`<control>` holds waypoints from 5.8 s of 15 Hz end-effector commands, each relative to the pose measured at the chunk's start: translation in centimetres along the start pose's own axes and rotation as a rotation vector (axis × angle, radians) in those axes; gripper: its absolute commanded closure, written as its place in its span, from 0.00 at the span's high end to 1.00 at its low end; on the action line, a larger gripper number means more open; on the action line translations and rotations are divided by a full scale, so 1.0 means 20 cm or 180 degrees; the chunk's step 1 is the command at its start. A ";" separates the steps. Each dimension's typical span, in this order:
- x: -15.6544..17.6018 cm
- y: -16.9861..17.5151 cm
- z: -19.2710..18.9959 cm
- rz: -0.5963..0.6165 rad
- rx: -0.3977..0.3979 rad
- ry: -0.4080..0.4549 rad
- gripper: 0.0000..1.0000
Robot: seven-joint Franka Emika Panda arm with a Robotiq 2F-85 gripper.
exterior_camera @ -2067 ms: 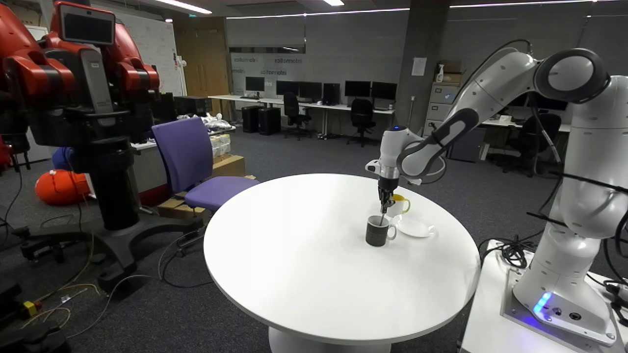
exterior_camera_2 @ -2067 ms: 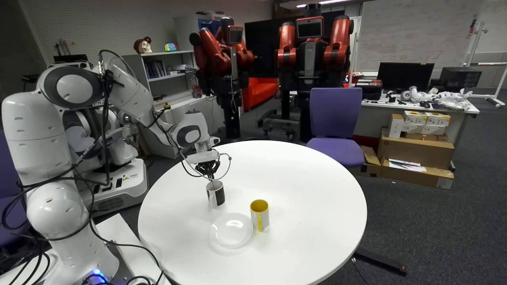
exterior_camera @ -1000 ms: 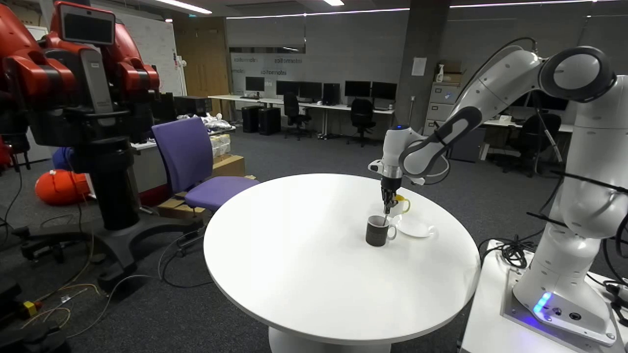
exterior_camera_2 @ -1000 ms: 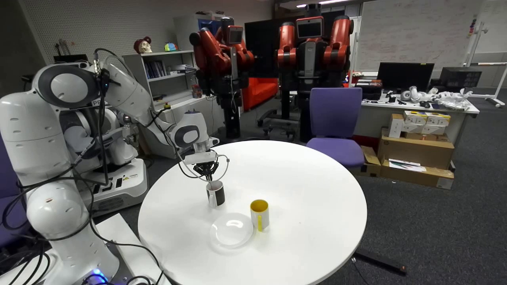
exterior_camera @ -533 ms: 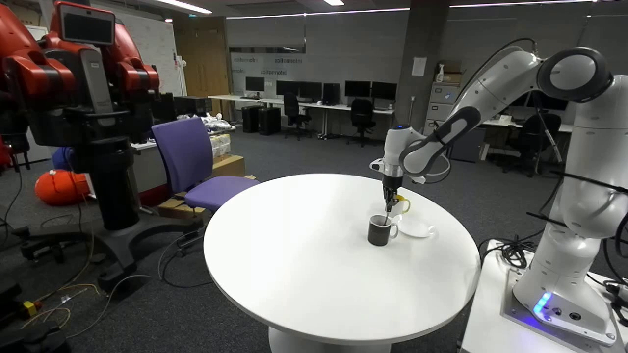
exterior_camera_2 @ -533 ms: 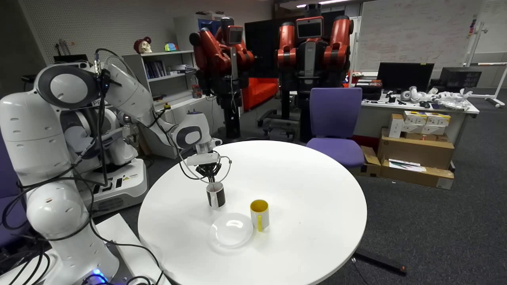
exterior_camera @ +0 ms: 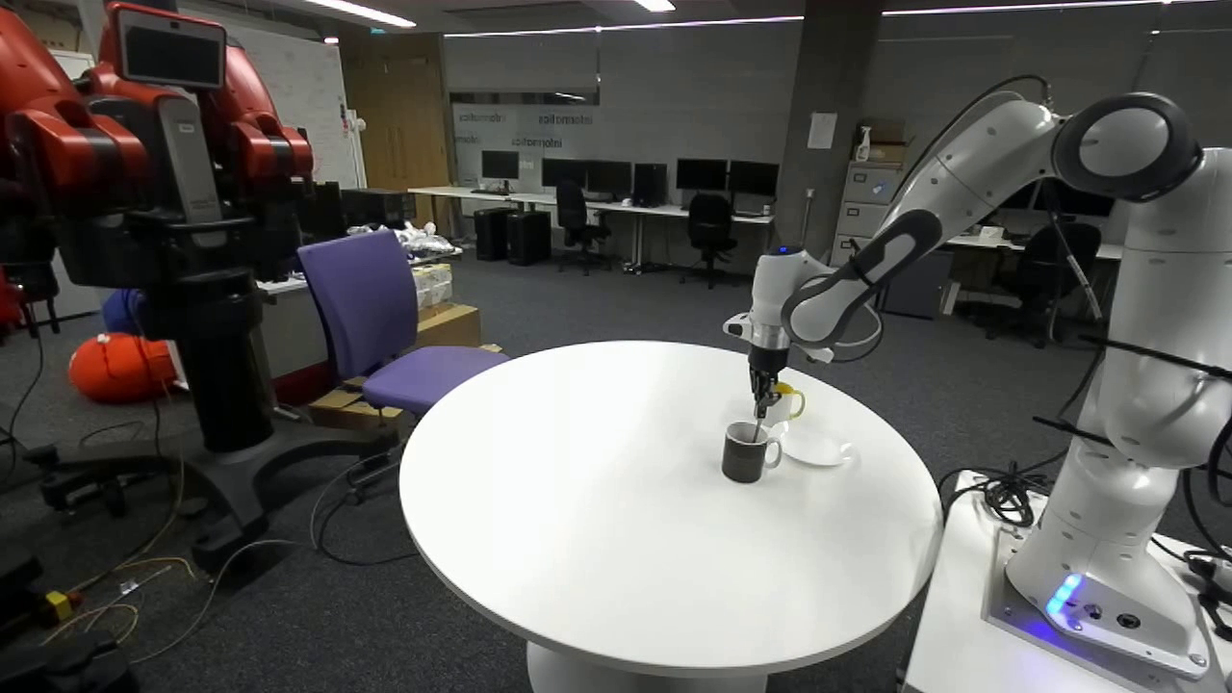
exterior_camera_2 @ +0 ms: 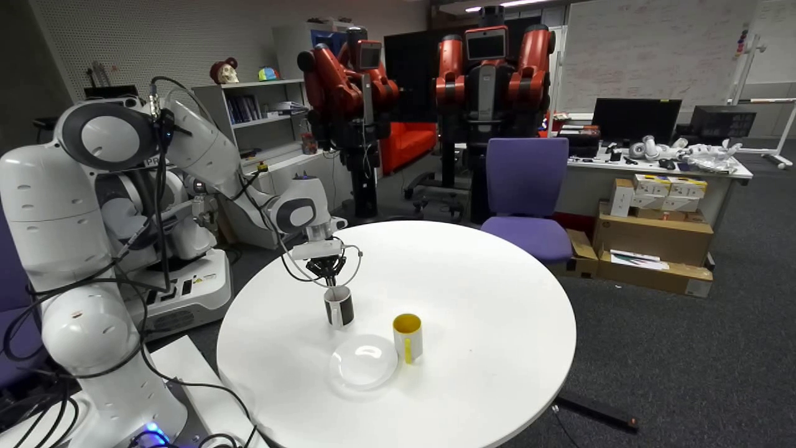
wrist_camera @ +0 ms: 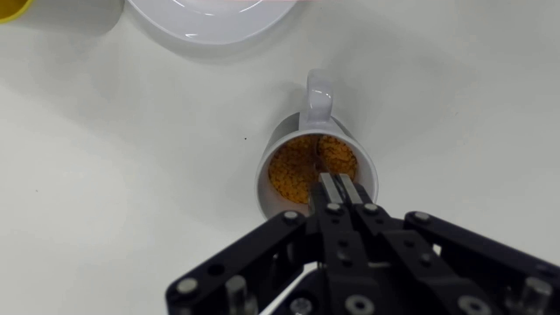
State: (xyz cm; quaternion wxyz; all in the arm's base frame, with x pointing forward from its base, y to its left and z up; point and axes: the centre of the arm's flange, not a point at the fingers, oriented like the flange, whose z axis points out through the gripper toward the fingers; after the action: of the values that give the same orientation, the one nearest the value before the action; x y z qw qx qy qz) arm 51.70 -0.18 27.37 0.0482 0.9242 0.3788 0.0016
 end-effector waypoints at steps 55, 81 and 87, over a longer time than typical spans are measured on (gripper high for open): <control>0.11 0.01 -0.05 -0.0172 0.0055 -0.0034 0.01; 0.14 0.07 -0.06 -0.0151 -0.0030 -0.0031 0.01; 0.06 0.06 -0.06 -0.0158 -0.0014 -0.0090 0.01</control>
State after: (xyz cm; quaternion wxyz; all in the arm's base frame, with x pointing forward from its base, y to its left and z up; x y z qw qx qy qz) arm 54.27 0.79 27.90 0.0531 0.9177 0.3936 -0.0038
